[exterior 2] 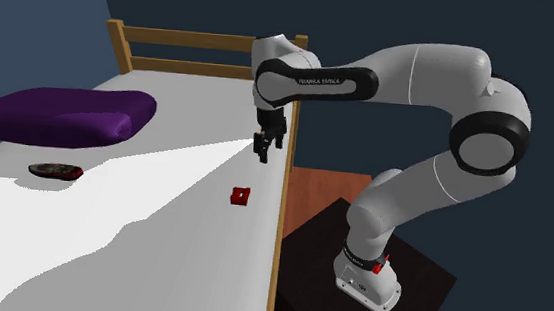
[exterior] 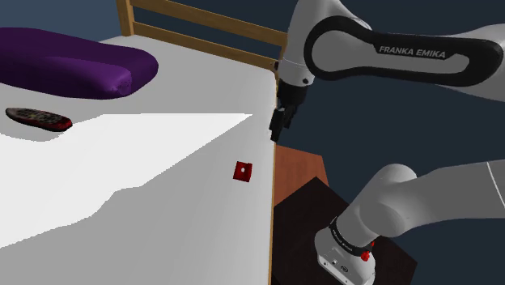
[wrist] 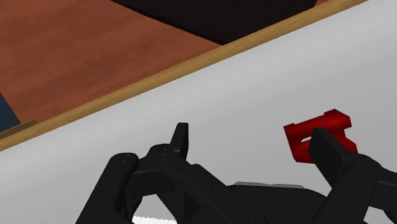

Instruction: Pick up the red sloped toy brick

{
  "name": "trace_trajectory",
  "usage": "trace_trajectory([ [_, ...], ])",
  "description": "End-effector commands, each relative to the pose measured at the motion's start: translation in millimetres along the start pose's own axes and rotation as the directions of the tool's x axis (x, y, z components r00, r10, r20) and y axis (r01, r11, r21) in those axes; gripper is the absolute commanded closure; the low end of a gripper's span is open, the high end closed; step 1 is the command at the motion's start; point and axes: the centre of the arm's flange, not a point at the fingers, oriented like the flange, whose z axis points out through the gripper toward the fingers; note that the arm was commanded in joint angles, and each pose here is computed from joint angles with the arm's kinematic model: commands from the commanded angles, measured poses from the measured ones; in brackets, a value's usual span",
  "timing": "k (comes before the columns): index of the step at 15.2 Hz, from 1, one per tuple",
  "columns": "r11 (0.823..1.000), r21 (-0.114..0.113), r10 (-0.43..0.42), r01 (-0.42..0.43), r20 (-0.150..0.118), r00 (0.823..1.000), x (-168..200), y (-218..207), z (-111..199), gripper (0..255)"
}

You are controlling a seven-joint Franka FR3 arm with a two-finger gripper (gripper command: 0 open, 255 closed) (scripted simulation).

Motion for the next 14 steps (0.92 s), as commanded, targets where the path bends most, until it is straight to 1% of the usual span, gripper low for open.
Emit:
trace_trajectory([
  [1,0.999,-0.007,-0.041,0.041,-0.007,0.999,14.0,-20.7,10.9,0],
  [5,0.992,-0.024,-0.122,0.121,-0.019,0.992,38.1,-62.4,34.2,0],
  [10,0.974,-0.047,-0.222,0.220,-0.031,0.975,63.9,-116.5,64.0,0],
  [11,0.974,-0.047,-0.223,0.222,-0.031,0.974,64.3,-117.4,64.6,0],
  [14,0.974,-0.047,-0.223,0.222,-0.031,0.974,65.7,-117.2,80.3,0],
])
